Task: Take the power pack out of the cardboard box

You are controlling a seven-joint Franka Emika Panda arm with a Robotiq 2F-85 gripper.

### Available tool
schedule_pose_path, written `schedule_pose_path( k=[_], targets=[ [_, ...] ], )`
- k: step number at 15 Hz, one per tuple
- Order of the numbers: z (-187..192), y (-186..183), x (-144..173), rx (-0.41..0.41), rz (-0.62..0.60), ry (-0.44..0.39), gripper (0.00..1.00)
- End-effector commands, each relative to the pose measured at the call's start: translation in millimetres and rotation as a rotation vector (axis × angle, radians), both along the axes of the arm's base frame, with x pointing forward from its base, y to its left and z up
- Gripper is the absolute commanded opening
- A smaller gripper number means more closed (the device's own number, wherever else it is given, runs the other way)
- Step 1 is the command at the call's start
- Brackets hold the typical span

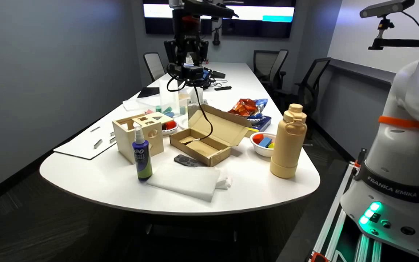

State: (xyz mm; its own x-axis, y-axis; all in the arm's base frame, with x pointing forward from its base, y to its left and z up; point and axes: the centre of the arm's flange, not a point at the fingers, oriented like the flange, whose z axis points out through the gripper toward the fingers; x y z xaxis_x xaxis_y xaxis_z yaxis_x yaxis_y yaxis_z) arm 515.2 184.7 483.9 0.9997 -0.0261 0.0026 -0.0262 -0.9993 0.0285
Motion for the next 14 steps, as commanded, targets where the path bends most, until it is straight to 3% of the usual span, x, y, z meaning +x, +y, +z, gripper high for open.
schedule_pose_path(
  k=[1,6,14],
  targets=[
    [40,24,-34,-0.028,0.035,0.002,0.31],
    [92,47,-62,-0.09,0.042,-0.053,0.31],
    [185,86,-103,-0.159,0.043,-0.217,0.31]
  ],
)
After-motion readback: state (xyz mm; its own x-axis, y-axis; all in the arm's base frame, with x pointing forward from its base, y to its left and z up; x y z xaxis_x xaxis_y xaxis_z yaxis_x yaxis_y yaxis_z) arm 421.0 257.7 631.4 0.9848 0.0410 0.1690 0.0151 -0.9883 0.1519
